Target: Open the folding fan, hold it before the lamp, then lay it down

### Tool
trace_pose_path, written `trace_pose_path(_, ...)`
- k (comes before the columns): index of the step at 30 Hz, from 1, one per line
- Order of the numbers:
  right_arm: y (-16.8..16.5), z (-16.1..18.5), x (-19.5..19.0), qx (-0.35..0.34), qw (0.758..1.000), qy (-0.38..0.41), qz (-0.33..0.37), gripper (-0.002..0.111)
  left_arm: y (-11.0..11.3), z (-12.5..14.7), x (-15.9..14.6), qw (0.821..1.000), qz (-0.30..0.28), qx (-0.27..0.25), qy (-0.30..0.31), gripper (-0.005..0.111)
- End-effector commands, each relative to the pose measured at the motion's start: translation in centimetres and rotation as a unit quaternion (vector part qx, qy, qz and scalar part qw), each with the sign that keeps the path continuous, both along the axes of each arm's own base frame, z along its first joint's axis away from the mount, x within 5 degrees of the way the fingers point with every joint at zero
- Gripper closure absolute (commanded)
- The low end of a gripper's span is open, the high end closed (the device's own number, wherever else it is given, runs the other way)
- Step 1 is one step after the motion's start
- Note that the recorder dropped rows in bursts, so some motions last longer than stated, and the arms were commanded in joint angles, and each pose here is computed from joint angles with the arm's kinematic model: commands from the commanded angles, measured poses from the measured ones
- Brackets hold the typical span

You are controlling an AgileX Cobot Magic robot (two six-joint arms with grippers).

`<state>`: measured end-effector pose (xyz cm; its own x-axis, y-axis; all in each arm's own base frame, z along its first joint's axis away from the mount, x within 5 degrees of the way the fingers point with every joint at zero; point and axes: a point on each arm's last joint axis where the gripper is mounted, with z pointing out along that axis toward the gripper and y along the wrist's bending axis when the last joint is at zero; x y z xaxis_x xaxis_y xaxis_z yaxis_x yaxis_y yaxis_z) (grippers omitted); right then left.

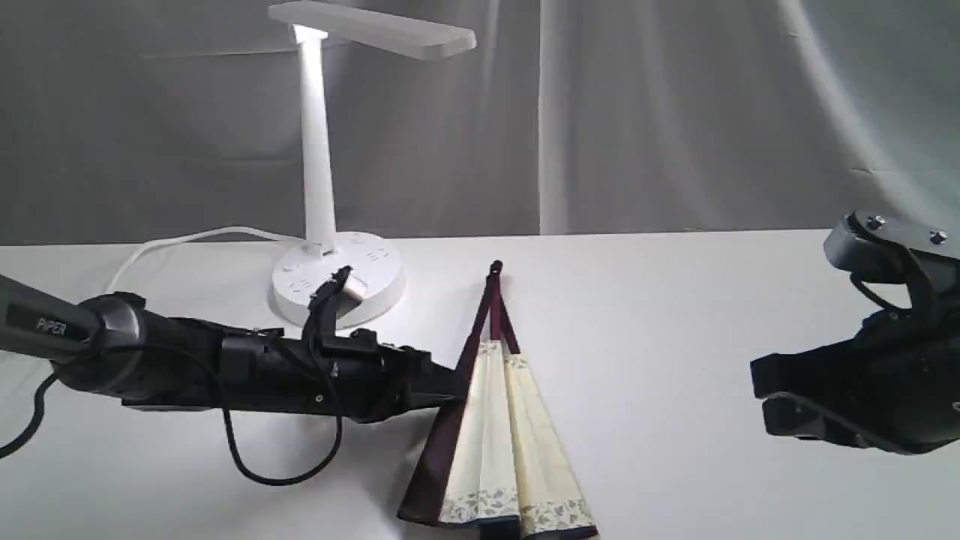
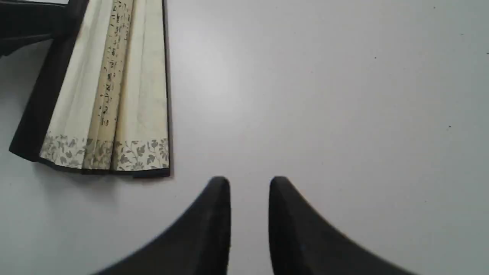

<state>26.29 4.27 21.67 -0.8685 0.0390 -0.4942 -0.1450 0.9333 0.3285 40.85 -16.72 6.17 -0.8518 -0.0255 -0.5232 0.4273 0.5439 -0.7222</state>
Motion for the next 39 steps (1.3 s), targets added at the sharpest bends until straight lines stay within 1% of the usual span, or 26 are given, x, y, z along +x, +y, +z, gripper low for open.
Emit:
trace_pose_path(1, 0.1, 0.2, 0.2, -0.003, 1.000, -0.010, 0.001, 0.088, 0.1, -1.3, -0.2, 0.999, 0.021, 0.008, 0.040, 0.094)
trace_pose_path(3, 0.1, 0.2, 0.2, -0.003, 1.000, -0.010, 0.001, 0.088, 0.1, -1.2, -0.2, 0.999, 0.017, 0.002, 0.040, 0.107)
trace_pose_path(6, 0.1, 0.2, 0.2, -0.003, 1.000, -0.010, 0.001, 0.088, -0.2, -0.7, -0.2, 0.999, 0.005, -0.018, 0.037, 0.107)
trace_pose_path(9, 0.0, 0.2, 0.3, -0.009, 1.000, -0.019, 0.003, 0.088, -0.3, 0.2, -0.1, 0.997, -0.017, -0.060, 0.035, 0.107)
trace_pose_path(11, -0.2, 0.3, 0.5, -0.021, 0.999, -0.036, 0.007, 0.088, -0.2, 0.7, 0.1, 0.995, -0.019, -0.082, 0.045, 0.107)
trace_pose_path(14, -0.4, 0.5, 0.9, -0.036, 0.998, -0.060, 0.004, 0.088, 0.1, 1.2, 0.4, 0.993, -0.009, -0.097, 0.063, 0.107)
trace_pose_path(19, -1.0, 0.9, 1.7, -0.058, 0.992, -0.108, -0.031, 0.088, 0.8, 3.0, 0.6, 0.992, -0.014, -0.115, 0.047, 0.107)
trace_pose_path(24, -2.1, 1.9, 2.9, -0.097, 0.975, -0.185, -0.079, 0.088, 0.9, 5.3, 0.8, 0.992, -0.014, -0.124, 0.028, 0.107)
trace_pose_path(28, -2.4, 2.1, 3.1, -0.109, 0.969, -0.204, -0.088, 0.088, 0.9, 6.8, 0.8, 0.992, -0.015, -0.128, 0.014, 0.107)
trace_pose_path(31, -2.2, 2.0, 3.0, -0.121, 0.965, -0.217, -0.086, 0.088, 0.9, 7.2, 0.7, 0.990, -0.015, -0.136, 0.022, 0.107)
trace_pose_path(36, -0.6, 1.8, 1.9, -0.163, 0.939, -0.292, -0.083, 0.088, 0.9, 7.7, 0.6, 0.989, -0.015, -0.145, 0.030, 0.107)
trace_pose_path(39, 0.5, 1.6, 0.7, -0.189, 0.919, -0.339, -0.066, 0.088, 0.8, 8.4, 0.5, 0.988, -0.022, -0.152, 0.025, 0.107)
